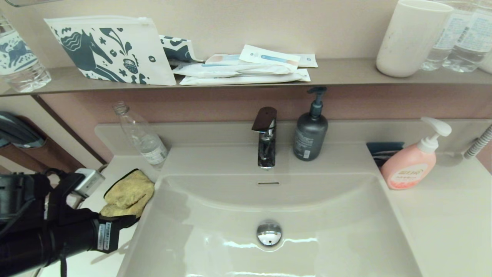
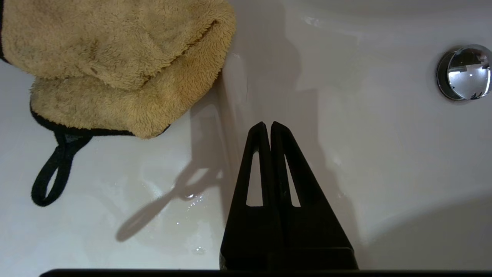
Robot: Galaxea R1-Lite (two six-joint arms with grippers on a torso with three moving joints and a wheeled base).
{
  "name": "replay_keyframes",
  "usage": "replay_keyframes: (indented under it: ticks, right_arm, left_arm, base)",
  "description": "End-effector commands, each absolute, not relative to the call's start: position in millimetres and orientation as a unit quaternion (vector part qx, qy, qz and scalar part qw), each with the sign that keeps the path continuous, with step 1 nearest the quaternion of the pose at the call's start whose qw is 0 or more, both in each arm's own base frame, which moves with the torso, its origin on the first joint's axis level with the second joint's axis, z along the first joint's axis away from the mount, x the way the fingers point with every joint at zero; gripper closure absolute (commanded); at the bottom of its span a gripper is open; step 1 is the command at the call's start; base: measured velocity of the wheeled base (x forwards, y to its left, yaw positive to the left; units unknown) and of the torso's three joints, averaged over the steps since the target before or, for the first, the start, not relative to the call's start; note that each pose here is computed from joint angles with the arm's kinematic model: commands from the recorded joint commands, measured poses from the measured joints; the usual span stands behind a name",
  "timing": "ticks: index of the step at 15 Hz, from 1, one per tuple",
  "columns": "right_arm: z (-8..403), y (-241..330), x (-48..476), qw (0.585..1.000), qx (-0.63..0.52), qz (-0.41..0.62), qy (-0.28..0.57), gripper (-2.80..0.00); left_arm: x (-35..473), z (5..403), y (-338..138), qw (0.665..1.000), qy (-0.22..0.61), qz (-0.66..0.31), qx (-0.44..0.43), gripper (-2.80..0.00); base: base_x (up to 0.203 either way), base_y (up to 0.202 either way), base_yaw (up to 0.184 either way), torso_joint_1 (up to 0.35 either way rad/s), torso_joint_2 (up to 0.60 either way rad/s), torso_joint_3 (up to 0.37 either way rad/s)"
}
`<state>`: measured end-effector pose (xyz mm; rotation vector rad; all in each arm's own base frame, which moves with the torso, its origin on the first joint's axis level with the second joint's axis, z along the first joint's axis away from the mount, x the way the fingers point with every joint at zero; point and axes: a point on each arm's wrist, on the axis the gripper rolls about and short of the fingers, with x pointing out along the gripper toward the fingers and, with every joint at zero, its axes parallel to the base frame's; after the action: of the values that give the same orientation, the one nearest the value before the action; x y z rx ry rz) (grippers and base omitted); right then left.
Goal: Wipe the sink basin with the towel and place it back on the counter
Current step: Pick up the cloth
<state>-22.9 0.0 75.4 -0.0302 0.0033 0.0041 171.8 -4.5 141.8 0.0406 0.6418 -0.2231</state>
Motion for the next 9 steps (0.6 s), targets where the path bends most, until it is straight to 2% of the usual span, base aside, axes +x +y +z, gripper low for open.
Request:
replay_keyframes:
  ticks: [1, 4, 5, 9]
  right_arm:
    - [75, 0, -23, 1.0, -0.015, 0.002, 0.002, 0.0]
    - [75, 0, -23, 1.0, -0.015, 0.002, 0.003, 0.0]
    - [75, 0, -23, 1.0, -0.015, 0.002, 0.002, 0.0]
    - [75, 0, -23, 1.0, -0.015, 0.002, 0.003, 0.0]
  left_arm:
    - [180, 137, -5, 0.937, 0.33, -0.113, 0.018, 0.0]
    - [190, 134, 0, 0.934, 0.338, -0.109, 0.038, 0.0]
    - [192, 135, 4, 0.937, 0.33, -0.106, 0.053, -2.8]
    - [196, 142, 25, 0.943, 0.315, -0.071, 0.081, -2.8]
  base:
    - [0.0, 0.0, 0.0, 0.0, 0.0, 0.0]
    - [0.0, 0.0, 0.0, 0.0, 0.0, 0.0]
    - [0.0, 0.0, 0.0, 0.0, 0.0, 0.0]
    - [0.0, 0.0, 0.0, 0.0, 0.0, 0.0]
